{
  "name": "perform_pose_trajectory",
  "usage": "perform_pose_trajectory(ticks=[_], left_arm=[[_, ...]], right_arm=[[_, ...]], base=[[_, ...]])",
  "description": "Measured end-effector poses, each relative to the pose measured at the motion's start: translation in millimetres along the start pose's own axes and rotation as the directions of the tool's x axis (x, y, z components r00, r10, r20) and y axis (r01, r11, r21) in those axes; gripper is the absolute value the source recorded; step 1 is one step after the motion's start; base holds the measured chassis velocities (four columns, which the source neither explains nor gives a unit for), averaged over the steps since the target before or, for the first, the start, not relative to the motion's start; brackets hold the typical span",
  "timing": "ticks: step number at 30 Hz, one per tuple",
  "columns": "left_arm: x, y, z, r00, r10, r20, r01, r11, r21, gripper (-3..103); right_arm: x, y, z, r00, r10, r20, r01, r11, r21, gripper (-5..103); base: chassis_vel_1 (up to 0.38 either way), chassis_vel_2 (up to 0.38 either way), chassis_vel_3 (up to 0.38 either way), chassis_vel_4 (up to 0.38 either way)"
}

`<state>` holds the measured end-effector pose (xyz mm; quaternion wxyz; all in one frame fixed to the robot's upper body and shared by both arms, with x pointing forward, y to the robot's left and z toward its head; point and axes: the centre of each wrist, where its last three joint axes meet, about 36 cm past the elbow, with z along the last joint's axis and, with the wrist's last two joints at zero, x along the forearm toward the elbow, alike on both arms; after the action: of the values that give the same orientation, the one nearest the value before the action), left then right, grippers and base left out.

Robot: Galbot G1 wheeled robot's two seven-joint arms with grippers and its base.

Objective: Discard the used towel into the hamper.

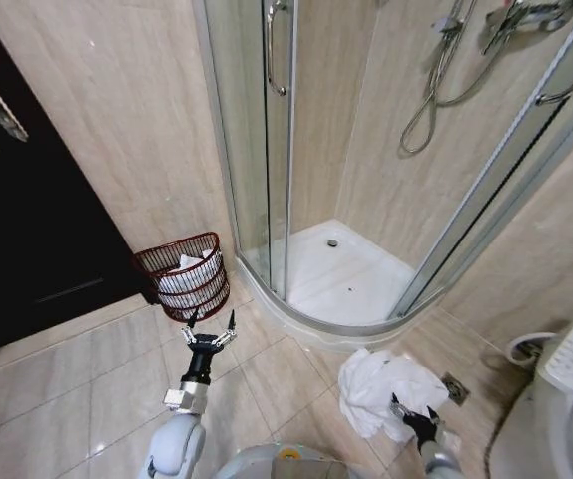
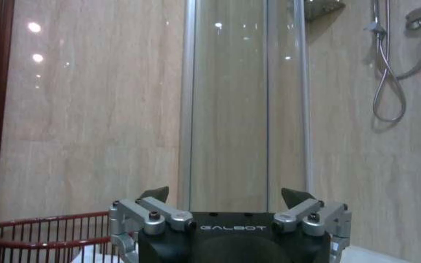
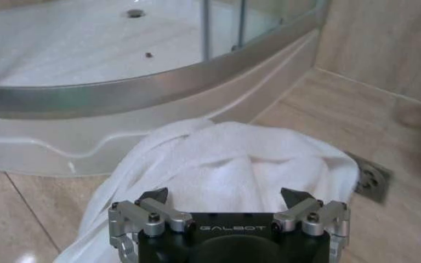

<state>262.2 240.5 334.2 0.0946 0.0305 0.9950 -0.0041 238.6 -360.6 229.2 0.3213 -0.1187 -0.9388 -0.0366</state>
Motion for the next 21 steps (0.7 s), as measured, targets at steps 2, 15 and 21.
perform_pose_trajectory(ticks=[2,15,21], left_arm=[[0,0.8,1,1.000,0.001,-0.003,-0.001,1.000,-0.002,100],[-6,1.3,1,1.000,0.013,-0.025,-0.014,1.000,-0.011,100],[-8,2.2,0,1.000,0.015,-0.027,-0.016,1.000,-0.015,100]], right_arm=[[-10,-1,-5,1.000,-0.017,0.016,0.016,1.000,0.025,100],[-62,-11,-21,0.977,-0.124,-0.173,0.120,0.992,-0.032,100],[-85,-10,-29,0.969,-0.142,-0.204,0.138,0.990,-0.037,100]], base=[[0.000,0.000,0.000,0.000],[0.000,0.000,0.000,0.000],[0.000,0.000,0.000,0.000]])
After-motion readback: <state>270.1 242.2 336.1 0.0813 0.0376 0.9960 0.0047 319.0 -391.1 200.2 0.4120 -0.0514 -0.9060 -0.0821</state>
